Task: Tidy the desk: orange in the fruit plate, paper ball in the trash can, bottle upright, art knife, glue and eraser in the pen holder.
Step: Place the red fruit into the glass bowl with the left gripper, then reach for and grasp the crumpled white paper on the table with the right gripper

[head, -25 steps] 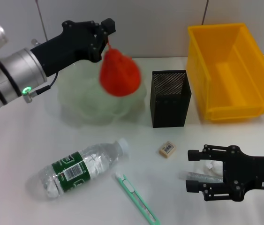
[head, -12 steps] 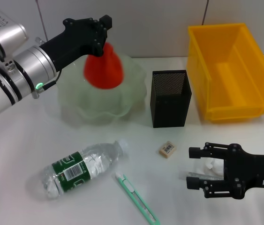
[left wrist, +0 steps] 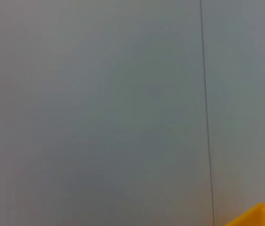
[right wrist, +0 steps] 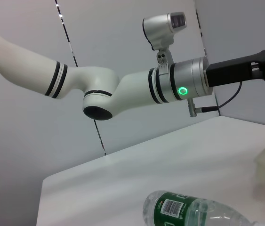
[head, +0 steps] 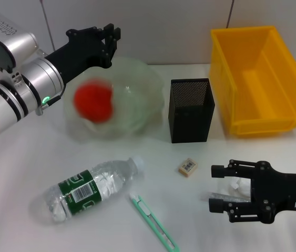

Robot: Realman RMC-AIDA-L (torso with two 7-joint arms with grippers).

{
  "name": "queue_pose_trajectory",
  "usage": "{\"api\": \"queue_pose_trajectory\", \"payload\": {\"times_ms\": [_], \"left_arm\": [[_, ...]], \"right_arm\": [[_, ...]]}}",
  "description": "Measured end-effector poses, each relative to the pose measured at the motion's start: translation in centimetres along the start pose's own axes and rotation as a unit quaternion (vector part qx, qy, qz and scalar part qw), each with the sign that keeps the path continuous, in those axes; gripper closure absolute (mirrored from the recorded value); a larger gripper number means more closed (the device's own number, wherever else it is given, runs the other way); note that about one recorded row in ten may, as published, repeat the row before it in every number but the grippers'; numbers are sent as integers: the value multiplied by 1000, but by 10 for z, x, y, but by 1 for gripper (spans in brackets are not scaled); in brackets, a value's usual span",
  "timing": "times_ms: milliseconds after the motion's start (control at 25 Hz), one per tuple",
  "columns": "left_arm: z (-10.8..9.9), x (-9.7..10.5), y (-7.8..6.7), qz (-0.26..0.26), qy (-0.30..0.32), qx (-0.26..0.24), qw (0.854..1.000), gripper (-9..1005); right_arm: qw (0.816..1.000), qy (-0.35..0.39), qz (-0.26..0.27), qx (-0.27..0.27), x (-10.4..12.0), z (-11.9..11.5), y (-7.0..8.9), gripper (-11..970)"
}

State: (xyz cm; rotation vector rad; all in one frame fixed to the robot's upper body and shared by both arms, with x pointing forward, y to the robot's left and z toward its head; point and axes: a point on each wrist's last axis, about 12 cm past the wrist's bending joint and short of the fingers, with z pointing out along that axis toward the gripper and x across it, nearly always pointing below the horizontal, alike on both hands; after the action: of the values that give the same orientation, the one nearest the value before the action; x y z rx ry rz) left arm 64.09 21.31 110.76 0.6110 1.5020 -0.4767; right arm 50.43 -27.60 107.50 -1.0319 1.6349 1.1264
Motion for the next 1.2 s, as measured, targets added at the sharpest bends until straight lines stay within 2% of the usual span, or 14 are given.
{"api": "queue_pose_trajectory", "payload": {"times_ms": [480, 560, 640, 760, 1000, 1120, 1200], "left_arm": [[-5, 3, 0, -33, -14, -15, 999, 754], [-5, 3, -1, -38, -17, -12, 999, 633], [-12, -1, -3, -82, -38, 14, 996, 513], [-25, -7, -6, -110, -46, 67, 991, 277], [-61, -17, -19, -120, -32, 184, 975, 226], [-91, -18, -22, -125, -6, 248, 961, 226], [-103, -16, -22, -132, 16, 274, 952, 226]], "right_arm": [[1000, -2, 0, -3, 0, 0, 1, 174], [1000, -1, 0, -1, 1, 0, 1, 174], [1000, -5, 0, 1, 0, 0, 0, 174], [1000, -19, -2, 7, -2, -1, 0, 174], [999, -32, 3, 11, -10, -7, -2, 175], [999, -24, 19, 10, -20, -14, -7, 175], [999, -12, 34, 7, -30, -21, -10, 175]]}}
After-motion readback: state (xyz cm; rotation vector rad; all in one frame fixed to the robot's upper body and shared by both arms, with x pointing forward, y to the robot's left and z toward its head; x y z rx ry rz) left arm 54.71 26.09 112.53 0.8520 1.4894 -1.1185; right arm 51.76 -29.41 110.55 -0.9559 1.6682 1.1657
